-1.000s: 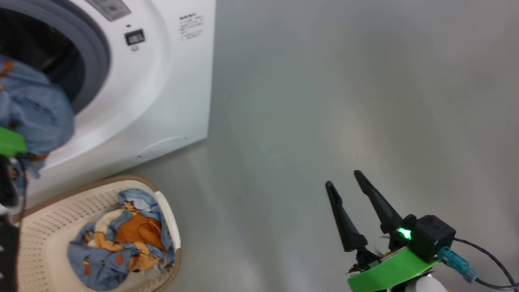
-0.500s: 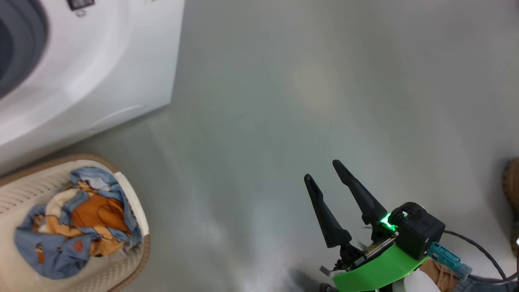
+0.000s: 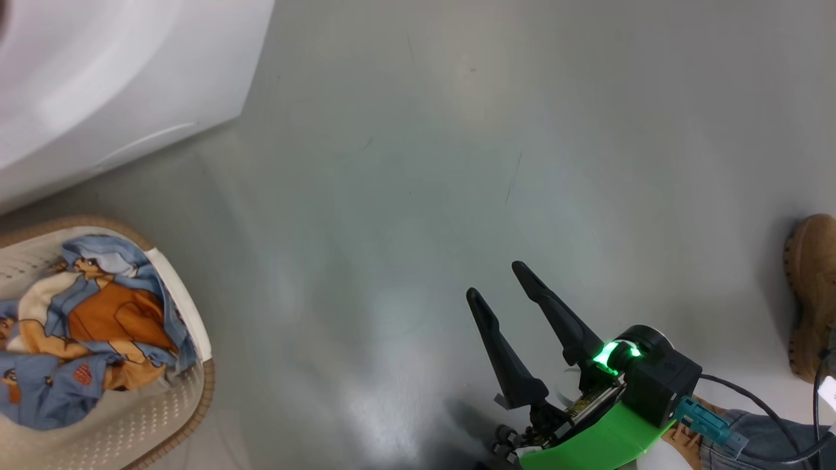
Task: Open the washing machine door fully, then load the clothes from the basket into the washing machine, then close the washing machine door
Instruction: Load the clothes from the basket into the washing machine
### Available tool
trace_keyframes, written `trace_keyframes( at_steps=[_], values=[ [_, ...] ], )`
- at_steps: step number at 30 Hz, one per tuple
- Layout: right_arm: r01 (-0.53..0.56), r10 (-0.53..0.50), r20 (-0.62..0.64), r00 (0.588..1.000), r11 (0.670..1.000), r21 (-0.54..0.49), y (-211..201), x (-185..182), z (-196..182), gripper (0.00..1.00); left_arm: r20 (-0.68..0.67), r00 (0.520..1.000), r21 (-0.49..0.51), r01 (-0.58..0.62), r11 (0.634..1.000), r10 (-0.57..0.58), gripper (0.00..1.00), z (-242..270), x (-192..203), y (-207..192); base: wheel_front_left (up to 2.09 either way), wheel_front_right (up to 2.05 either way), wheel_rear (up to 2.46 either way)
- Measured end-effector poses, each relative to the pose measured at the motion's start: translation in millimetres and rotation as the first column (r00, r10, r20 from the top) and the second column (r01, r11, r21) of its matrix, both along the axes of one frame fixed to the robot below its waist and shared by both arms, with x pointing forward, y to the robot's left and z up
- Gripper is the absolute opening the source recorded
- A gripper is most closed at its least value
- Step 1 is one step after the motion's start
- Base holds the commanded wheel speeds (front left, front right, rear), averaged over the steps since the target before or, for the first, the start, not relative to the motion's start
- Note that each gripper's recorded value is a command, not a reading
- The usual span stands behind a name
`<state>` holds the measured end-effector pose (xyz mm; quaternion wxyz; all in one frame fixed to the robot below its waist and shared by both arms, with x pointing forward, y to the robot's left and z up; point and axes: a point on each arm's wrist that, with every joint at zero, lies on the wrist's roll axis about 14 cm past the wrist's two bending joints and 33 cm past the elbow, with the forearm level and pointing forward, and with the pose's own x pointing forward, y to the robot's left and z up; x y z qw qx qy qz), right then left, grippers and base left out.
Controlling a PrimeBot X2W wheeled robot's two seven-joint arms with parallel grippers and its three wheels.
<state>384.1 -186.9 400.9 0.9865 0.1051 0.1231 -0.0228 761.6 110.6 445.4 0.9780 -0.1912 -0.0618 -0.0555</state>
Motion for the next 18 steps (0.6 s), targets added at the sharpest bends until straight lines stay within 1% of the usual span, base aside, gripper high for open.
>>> trace_keyframes(
  at_steps=[7, 12, 16, 17, 18],
  values=[
    [-0.006, 0.006, -0.033, 0.999, 1.0, 0.007, 3.0, 1.3, -12.4, 1.0, 0.037, 0.999, 0.019, 0.019, 1.0, -0.02, 0.0, 3.8, 12.9, -3.5, 0.0, 0.0, 0.0],
    [-0.009, 0.01, -0.043, 0.999, 1.0, 0.01, 4.3, 2.0, -16.7, 1.0, 0.102, 0.995, 0.008, 0.012, 1.0, -0.013, 0.0, 22.1, 17.3, 1.1, 0.0, 0.0, 0.0],
    [-0.014, 0.015, -0.051, 0.999, 1.0, 0.016, 6.4, 2.6, -20.4, 1.0, 0.154, 0.988, -0.001, -0.014, 1.0, 0.014, 0.0, 35.0, 17.1, 11.2, 0.0, 0.0, 0.0],
    [-0.017, 0.018, -0.056, 0.998, 1.0, 0.019, 7.6, 2.9, -22.5, 1.0, 0.198, 0.98, -0.011, -0.031, 0.999, 0.032, 0.0, 46.8, 15.8, 17.3, 0.0, 0.0, 0.0],
    [-0.018, 0.019, -0.059, 0.998, 1.0, 0.02, 8.0, 3.0, -23.5, 1.0, 0.212, 0.976, -0.016, -0.039, 0.999, 0.042, 0.0, 50.7, 15.1, 19.9, 0.0, 0.0, 0.0]
  ],
)
